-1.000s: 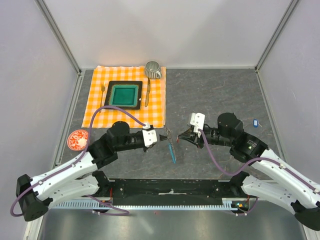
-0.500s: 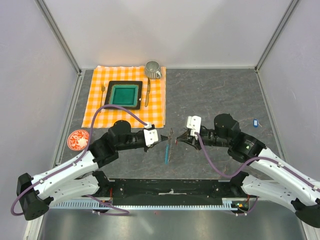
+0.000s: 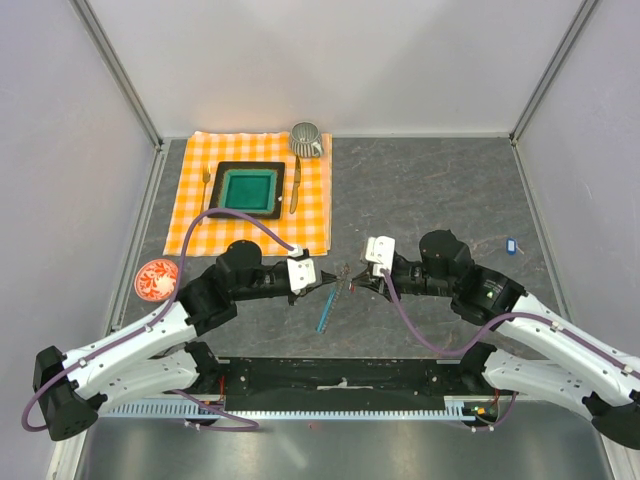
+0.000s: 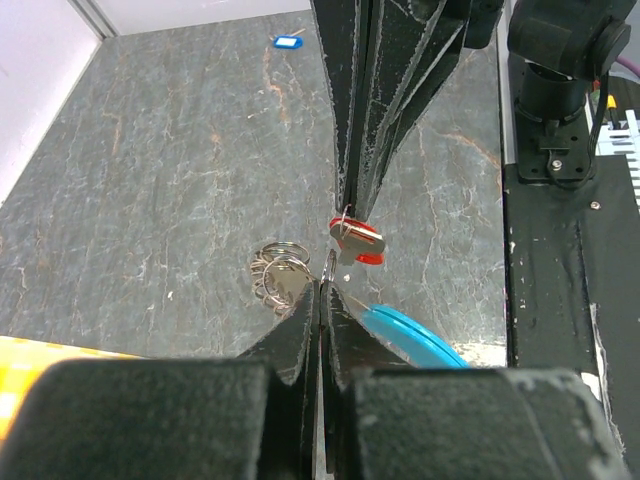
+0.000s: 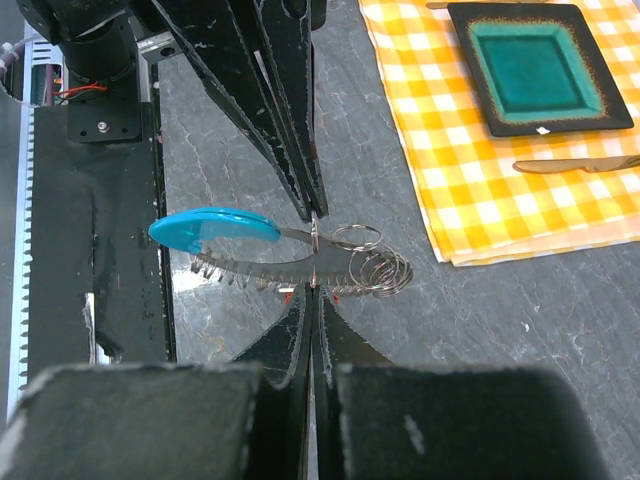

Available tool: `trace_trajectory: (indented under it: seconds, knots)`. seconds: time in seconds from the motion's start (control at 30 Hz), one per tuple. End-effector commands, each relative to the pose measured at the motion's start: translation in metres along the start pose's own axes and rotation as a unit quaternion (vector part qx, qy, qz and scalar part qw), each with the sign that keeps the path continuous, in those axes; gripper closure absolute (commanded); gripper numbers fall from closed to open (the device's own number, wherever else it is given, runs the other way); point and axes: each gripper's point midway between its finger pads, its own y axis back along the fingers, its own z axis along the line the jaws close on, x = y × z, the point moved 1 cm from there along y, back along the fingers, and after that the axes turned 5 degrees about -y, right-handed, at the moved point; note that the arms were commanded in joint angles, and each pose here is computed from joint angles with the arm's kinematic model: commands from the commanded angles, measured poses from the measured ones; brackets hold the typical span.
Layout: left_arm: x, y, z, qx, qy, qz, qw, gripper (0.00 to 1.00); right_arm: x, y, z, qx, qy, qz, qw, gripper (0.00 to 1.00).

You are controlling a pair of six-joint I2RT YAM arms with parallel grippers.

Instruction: Put the keys on the keyring

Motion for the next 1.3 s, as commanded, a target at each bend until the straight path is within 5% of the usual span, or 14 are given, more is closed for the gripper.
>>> trace_trajectory:
  seconds: [0.0,0.43,1.27]
  knots:
    - [-0.04,0.004,0.006,-0.002,-0.006,-0.059,0.998,0.98,-0.016,0.001,-0.003,0.009,0.019,-0.017,1.0,1.0]
    - [-0.039,0.002,0.004,0.003,0.002,-0.059,0.998,0.98,-0.011,-0.002,-0.005,0.022,0.018,-0.008,1.0,1.0]
    - [0.035,-0.016,-0.019,0.014,0.05,0.01,0.999,0.98,0.054,-0.011,0.002,0.039,-0.039,0.055,0.997,1.0]
